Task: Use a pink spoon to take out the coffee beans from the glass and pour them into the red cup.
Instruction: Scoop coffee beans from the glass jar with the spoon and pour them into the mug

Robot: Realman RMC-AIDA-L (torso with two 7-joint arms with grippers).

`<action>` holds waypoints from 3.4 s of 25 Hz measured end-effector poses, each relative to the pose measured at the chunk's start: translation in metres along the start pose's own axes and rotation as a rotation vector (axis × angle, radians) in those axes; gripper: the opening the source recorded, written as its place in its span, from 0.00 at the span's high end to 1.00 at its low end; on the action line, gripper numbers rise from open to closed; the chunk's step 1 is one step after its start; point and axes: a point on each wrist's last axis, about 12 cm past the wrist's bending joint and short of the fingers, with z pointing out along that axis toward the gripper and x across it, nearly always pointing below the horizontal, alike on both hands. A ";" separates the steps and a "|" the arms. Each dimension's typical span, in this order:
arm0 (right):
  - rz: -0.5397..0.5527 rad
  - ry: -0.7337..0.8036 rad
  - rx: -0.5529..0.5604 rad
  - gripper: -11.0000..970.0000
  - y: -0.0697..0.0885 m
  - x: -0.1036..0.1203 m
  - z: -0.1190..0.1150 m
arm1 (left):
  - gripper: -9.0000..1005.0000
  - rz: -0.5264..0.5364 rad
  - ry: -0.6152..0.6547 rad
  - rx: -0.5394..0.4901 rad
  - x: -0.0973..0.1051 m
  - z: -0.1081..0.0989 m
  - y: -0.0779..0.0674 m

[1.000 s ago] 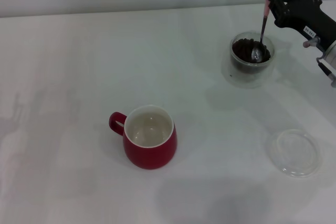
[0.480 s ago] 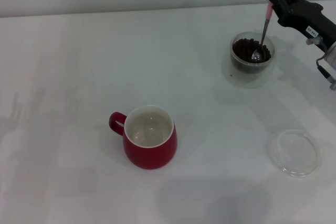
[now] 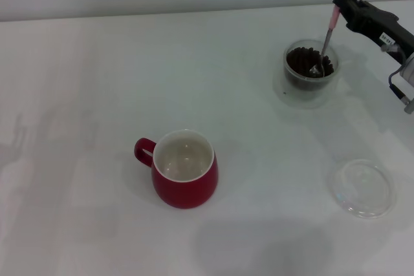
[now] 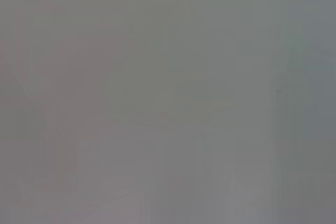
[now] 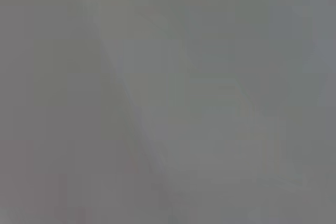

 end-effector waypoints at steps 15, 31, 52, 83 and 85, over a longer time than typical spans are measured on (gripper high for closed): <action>0.279 0.005 0.090 0.83 -0.010 0.002 0.000 | 0.27 0.003 -0.001 -0.003 0.000 -0.002 0.001; 0.534 -0.028 0.148 0.82 -0.022 -0.002 -0.005 | 0.27 0.023 0.000 -0.012 0.000 -0.005 0.005; 0.639 -0.025 0.082 0.82 -0.011 -0.010 0.008 | 0.27 0.038 0.007 -0.013 0.000 -0.005 0.008; 0.673 0.368 -0.338 0.81 0.096 0.026 0.036 | 0.27 0.028 0.012 -0.031 0.002 -0.007 0.009; 0.647 0.381 -0.351 0.81 0.102 0.027 0.038 | 0.27 0.027 0.011 -0.035 0.001 -0.007 0.009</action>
